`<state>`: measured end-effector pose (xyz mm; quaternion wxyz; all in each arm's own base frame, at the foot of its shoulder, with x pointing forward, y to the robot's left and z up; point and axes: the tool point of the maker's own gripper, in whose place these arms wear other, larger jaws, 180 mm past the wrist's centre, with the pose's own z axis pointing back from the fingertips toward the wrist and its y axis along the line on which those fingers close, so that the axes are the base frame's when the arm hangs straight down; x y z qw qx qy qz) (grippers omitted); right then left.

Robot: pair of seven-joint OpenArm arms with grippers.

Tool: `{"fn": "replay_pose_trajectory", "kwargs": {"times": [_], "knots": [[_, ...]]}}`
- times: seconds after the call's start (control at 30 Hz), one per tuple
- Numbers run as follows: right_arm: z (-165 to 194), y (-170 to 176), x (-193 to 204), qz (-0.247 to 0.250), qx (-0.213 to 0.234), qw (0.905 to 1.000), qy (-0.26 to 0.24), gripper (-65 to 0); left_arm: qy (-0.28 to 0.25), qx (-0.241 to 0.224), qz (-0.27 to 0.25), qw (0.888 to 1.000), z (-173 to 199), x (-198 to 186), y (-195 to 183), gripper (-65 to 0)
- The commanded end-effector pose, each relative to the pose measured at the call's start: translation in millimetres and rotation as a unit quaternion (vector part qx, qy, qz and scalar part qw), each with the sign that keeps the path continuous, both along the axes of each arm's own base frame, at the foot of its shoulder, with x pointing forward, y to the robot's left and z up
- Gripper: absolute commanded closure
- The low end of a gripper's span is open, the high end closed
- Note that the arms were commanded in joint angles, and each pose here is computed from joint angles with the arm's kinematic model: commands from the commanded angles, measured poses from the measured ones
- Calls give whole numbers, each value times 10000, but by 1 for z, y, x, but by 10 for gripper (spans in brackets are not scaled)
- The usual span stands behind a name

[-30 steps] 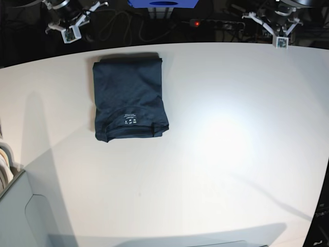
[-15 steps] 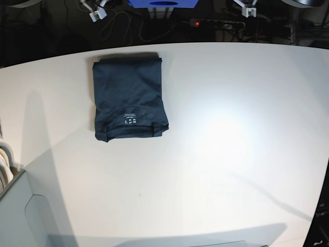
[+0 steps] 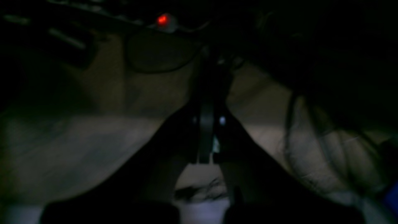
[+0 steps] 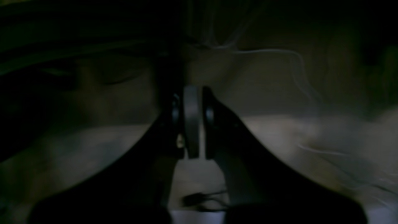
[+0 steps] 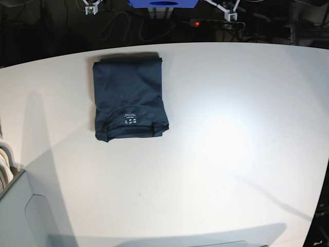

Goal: Fold the T-shirt properly

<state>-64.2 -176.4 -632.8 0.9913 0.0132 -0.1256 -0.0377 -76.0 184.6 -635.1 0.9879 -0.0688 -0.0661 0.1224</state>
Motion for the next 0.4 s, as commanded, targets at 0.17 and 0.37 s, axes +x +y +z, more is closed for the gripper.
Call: {"fn": "replay_pose_trajectory", "kwargs": {"times": [0.17, 0.37], "knots": [[1, -13, -1, 163, -1106, 9937, 8, -2, 220, -52, -294, 9993, 0, -20, -16, 0], [-1, -2, 9, 239, -1108, 9935, -66, -2, 202, -60, -319, 9993, -1, -18, -17, 0]]}}
